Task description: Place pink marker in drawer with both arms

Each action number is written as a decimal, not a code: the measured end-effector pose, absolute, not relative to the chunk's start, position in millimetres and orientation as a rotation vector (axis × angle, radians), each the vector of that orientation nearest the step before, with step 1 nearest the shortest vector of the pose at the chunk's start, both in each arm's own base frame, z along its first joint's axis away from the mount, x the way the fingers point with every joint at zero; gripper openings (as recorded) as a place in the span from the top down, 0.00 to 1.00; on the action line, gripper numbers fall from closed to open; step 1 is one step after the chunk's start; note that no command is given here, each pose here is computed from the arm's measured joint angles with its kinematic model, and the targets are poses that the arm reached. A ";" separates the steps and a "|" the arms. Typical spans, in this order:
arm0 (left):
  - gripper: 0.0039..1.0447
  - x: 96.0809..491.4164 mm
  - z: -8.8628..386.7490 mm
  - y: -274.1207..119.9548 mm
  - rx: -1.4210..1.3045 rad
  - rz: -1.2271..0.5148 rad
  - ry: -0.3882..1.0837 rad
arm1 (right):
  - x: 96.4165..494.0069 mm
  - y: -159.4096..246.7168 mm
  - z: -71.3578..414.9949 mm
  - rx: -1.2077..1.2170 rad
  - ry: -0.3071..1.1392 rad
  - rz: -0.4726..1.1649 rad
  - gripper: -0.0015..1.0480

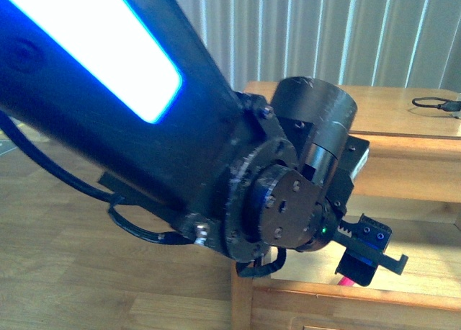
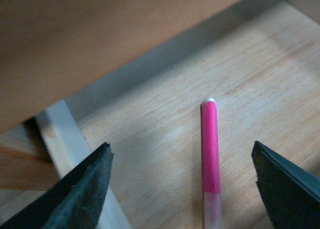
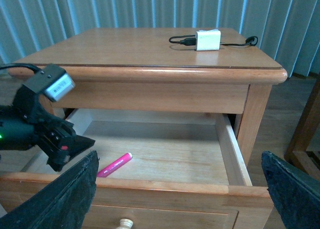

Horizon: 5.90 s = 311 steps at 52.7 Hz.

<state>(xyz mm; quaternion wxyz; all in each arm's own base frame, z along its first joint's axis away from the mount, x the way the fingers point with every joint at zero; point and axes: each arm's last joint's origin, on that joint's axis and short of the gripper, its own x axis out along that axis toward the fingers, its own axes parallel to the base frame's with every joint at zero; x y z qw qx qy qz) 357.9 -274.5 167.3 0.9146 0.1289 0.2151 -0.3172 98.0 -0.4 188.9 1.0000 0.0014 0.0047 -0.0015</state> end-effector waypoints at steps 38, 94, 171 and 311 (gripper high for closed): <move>0.06 244.9 290.4 -116.7 0.134 -0.215 0.036 | 98.0 -0.3 188.9 0.003 0.009 -0.003 0.08; 0.67 97.9 190.2 -0.3 -0.018 -0.001 0.006 | 98.0 -0.3 188.9 0.003 0.009 -0.003 0.08; 0.05 96.5 170.8 -0.2 -0.004 -0.001 -0.016 | 143.3 29.7 160.7 0.075 0.777 0.192 0.08; 0.06 96.5 170.8 -0.2 -0.004 -0.001 -0.016 | 271.5 26.7 159.5 0.003 0.386 -0.053 0.08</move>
